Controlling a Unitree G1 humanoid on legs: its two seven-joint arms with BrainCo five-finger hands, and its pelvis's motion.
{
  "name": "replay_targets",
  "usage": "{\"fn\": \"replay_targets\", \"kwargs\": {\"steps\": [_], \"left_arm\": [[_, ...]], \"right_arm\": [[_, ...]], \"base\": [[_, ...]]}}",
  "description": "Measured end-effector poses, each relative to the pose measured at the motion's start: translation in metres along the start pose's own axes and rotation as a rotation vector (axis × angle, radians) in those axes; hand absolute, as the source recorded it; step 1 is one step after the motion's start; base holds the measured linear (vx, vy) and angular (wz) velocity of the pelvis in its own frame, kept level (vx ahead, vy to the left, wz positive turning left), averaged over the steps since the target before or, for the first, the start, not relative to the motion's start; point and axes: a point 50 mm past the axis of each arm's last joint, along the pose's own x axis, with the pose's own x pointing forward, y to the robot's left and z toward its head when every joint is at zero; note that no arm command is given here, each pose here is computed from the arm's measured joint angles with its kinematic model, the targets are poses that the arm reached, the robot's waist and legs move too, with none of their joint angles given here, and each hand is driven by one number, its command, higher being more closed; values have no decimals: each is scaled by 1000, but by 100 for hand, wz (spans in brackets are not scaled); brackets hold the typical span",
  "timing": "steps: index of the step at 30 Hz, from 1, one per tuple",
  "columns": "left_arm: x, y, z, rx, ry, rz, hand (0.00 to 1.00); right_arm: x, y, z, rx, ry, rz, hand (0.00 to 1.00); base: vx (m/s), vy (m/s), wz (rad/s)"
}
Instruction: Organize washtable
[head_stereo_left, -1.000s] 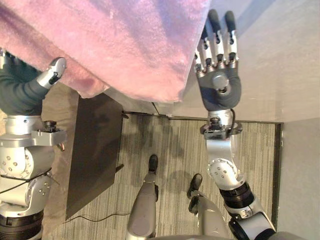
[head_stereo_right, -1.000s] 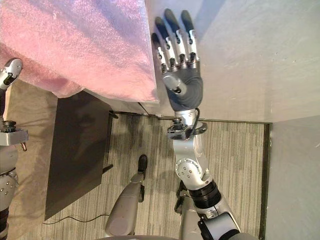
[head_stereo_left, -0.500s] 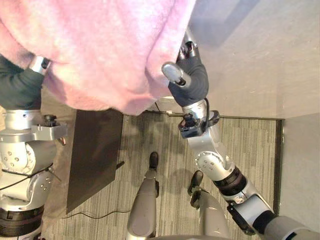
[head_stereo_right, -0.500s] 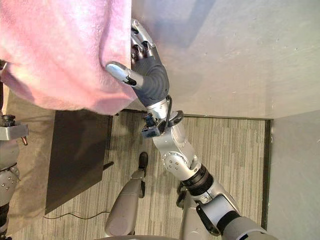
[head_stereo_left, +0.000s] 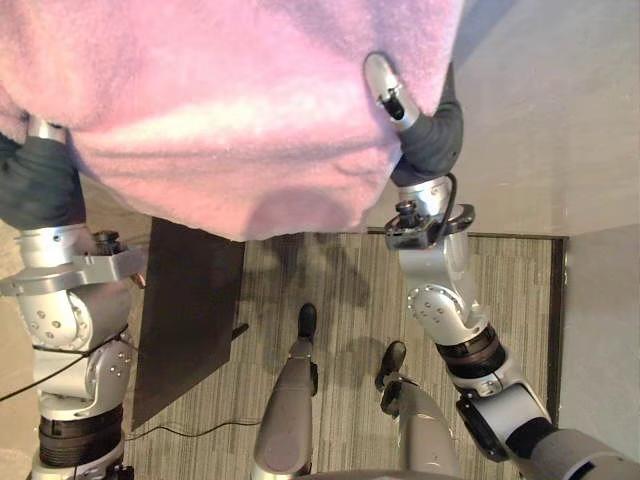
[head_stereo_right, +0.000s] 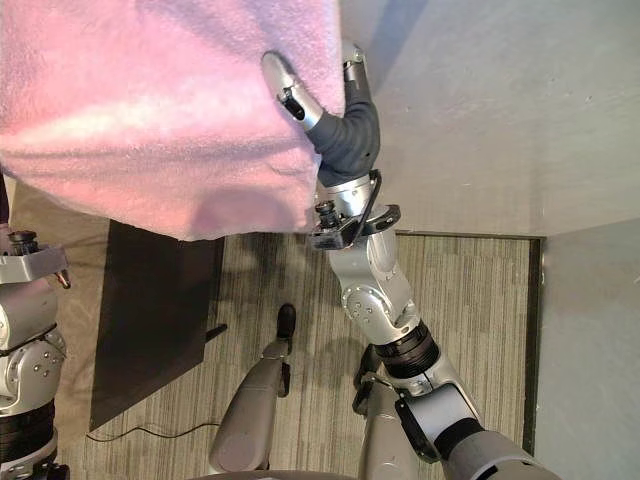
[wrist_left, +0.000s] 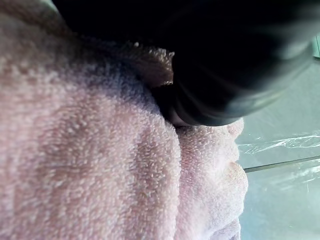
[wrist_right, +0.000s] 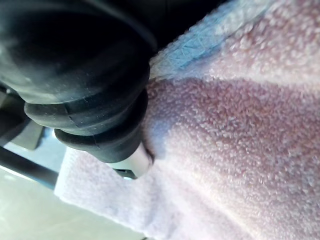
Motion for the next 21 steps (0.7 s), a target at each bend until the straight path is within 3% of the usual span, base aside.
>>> {"fn": "replay_targets", "kwargs": {"steps": [14,15,16,17,21], "left_arm": [[-2,-5,0,-21,-24,34,100],[-3,-5,-1,-23,-23,39,100],[-3,-5,-1,-26,-23,43,100],[-4,-5,-2,-31,-22,53,0],[-8,-5,-5,-45,-15,94,0]], "right_arm": [[-4,-4,9,-85,-9,-12,100],[-4,-4,9,-81,-12,-13,0],[-4,-3,9,-78,-13,-15,0],[-4,-3,8,-73,-14,-17,0],[-4,-5,11,-66,-36,-40,0]], "base": [[-1,-2,-1],[0,0,0],[0,0,0],[0,0,0],[0,0,0]]}}
